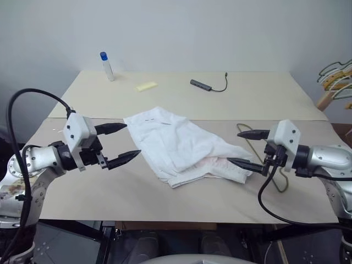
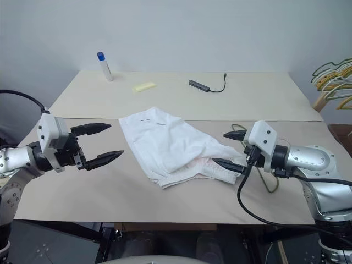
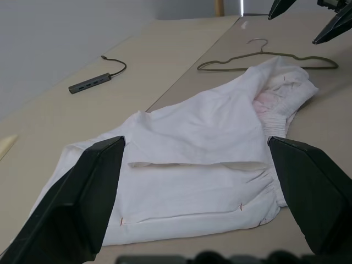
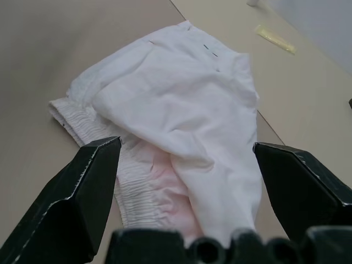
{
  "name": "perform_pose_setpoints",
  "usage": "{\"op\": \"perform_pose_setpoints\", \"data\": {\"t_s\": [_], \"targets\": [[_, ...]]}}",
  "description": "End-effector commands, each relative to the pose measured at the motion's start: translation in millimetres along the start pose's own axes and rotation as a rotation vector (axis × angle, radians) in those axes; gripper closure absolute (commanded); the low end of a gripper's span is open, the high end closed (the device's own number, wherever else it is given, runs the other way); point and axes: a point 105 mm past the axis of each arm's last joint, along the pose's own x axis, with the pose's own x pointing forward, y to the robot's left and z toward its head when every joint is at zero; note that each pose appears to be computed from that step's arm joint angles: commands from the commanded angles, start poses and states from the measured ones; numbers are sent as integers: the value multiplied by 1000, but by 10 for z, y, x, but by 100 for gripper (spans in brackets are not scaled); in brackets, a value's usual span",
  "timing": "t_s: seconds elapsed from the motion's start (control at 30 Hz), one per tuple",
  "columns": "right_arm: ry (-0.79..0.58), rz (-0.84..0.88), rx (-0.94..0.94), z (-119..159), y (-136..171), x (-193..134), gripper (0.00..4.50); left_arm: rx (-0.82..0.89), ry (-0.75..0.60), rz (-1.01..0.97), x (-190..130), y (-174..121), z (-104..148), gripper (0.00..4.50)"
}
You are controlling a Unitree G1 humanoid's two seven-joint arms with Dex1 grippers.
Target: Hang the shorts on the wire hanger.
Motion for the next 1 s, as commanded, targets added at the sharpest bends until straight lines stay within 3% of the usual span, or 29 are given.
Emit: {"op": "perform_pose_setpoints", "data": {"t_s": [0.03,0.47,0.83,1.0], "targets": [[-38,-17,-54,138,-24,-38,4,38,-31,1,0,16,109,0],[10,24,-119,109,129,68,4,56,-41,-13,38,4,143,0],[319,187,-350,-538,446,364,4,51,-46,-39,78,-29,135,0],[487,144,-418,-862,300,499,126,59,-46,-47,85,-26,143,0]]}}
